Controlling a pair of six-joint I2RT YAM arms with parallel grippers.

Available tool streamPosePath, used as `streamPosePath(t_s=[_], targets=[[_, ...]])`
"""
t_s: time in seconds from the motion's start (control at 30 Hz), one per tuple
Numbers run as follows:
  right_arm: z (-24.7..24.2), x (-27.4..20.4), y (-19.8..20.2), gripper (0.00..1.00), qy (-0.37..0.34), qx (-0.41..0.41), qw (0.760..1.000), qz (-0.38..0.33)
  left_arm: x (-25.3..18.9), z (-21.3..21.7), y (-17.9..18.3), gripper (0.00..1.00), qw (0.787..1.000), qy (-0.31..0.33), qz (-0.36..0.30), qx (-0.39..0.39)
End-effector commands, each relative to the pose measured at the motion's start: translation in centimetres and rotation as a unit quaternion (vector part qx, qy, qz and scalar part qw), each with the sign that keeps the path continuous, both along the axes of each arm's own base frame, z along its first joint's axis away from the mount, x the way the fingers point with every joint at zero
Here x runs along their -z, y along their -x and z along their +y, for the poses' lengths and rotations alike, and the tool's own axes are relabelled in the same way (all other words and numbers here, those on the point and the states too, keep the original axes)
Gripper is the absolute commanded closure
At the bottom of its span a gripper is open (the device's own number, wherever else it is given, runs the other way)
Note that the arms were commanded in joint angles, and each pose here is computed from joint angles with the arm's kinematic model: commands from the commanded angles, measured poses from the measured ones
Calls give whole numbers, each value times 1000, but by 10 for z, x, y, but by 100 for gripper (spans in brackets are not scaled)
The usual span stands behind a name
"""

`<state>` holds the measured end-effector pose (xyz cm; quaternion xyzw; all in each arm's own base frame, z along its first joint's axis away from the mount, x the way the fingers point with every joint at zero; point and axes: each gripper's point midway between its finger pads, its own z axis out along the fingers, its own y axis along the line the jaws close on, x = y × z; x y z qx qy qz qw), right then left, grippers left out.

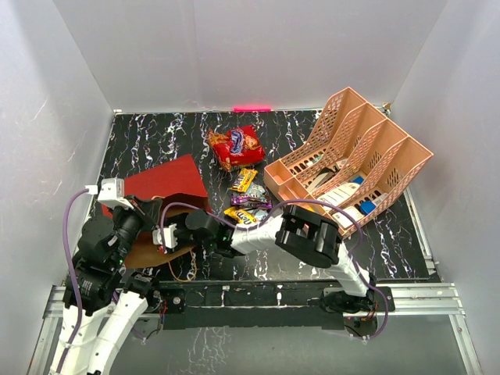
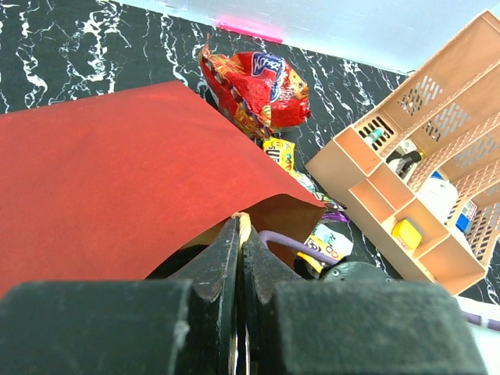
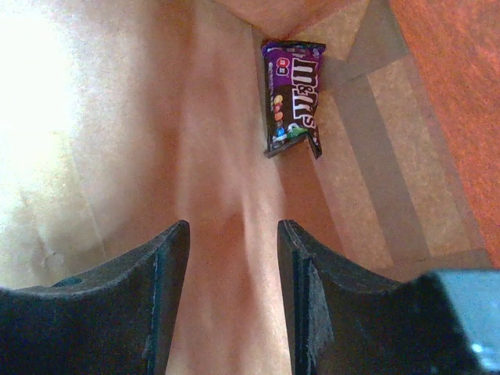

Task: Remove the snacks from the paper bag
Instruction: Take out the snack from the paper bag.

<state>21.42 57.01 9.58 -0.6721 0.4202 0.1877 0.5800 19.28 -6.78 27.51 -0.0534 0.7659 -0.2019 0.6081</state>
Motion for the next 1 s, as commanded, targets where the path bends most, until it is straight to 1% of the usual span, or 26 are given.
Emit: streamPosePath(t_s=[0.0,0.13,0.27,0.4,0.53,0.67,0.77,0.9,0.97], targets=[[28,-26,-1,48,-51,-29,997,-40,-12,-6,0,100,999,4,-27,19],[47,-15,-13,46,-46,-22,997,-59,-14,-10,0,100,999,3,-31,30],[63,-7,-29,40,-40,-8,995,-92,-21,-10,-2,100,999,4,-36,27],[79,-2,-47,37,-33,-3,995,-91,-23,-18,-4,100,998,14,-32,45],[92,-3,-60,32,-41,1,994,-99,-21,-25,-6,100,998,24,-22,56],[97,4,-72,27,-42,4,993,-106,-29,-29,-4,100,997,38,-21,65],[103,4,-83,26,-46,7,993,-108,-34,-33,-3,100,996,46,-20,74],[113,10,-86,26,-53,-8,993,-109,-37,-39,0,100,994,59,-12,89],[117,18,-89,27,-55,-7,992,-110,-36,-42,1,100,993,62,-7,95]])
